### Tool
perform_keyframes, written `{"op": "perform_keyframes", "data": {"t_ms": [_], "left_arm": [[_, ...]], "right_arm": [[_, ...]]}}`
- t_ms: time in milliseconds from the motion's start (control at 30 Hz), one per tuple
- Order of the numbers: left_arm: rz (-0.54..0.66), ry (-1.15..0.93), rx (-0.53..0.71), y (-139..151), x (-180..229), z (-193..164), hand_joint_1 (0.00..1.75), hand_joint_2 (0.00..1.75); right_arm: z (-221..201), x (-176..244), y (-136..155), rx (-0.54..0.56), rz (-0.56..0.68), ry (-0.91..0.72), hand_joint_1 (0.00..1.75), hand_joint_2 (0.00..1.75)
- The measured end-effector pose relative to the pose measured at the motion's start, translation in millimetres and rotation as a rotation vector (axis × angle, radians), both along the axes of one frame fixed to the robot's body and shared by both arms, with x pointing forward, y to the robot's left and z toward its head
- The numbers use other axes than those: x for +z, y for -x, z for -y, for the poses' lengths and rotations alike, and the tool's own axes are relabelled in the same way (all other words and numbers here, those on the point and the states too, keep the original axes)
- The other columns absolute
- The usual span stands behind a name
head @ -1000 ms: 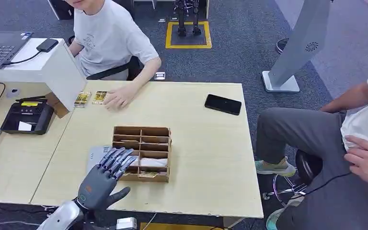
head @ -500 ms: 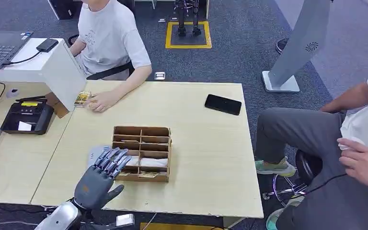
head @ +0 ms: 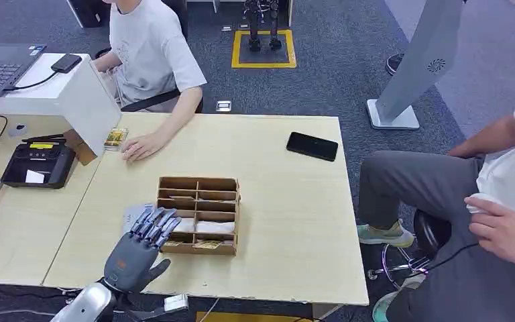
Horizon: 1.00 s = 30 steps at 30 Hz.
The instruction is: Pass the card to the sensor for recognition and then transmit it.
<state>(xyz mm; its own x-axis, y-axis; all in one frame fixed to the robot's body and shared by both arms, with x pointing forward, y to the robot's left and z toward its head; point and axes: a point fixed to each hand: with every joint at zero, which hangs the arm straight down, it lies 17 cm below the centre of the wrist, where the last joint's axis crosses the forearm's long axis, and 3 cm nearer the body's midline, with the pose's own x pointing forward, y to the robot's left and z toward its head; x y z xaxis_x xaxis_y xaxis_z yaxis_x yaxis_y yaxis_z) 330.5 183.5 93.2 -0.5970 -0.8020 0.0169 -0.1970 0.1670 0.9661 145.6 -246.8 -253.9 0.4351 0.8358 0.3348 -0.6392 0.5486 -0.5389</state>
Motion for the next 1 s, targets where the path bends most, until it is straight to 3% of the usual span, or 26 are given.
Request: {"op": "perform_keyframes", "data": {"t_ms": [333,367,400,433,467,1000], "left_arm": [[-0.012,0.002,0.025,-5.5,-4.4,-4.2,0.0,1.75],[-0.015,0.004,0.027,-5.7,-4.9,-4.4,0.65,1.75],[-0.02,0.007,0.028,-5.9,-5.5,-4.3,0.94,1.75],[-0.026,0.009,0.03,-6.4,-6.3,-4.4,1.54,1.75],[-0.031,0.009,0.032,-7.1,-7.4,-4.9,1.75,1.75],[-0.043,0.023,0.049,-10.0,-7.4,-8.4,1.75,1.75]], "right_arm": [[-0.2,0.2,-0.4,0.004,0.002,0.0,0.0,1.75],[-0.4,0.3,-0.6,0.006,0.004,0.0,0.0,1.75],[-0.7,0.4,-0.7,0.01,0.005,0.0,0.0,1.75],[-0.9,0.5,-0.7,0.012,0.005,0.0,0.0,1.75],[-1.2,0.6,-0.8,0.014,0.006,-0.001,0.0,1.75],[-0.1,0.9,-2.2,0.006,0.008,-0.001,0.0,1.75]]}}
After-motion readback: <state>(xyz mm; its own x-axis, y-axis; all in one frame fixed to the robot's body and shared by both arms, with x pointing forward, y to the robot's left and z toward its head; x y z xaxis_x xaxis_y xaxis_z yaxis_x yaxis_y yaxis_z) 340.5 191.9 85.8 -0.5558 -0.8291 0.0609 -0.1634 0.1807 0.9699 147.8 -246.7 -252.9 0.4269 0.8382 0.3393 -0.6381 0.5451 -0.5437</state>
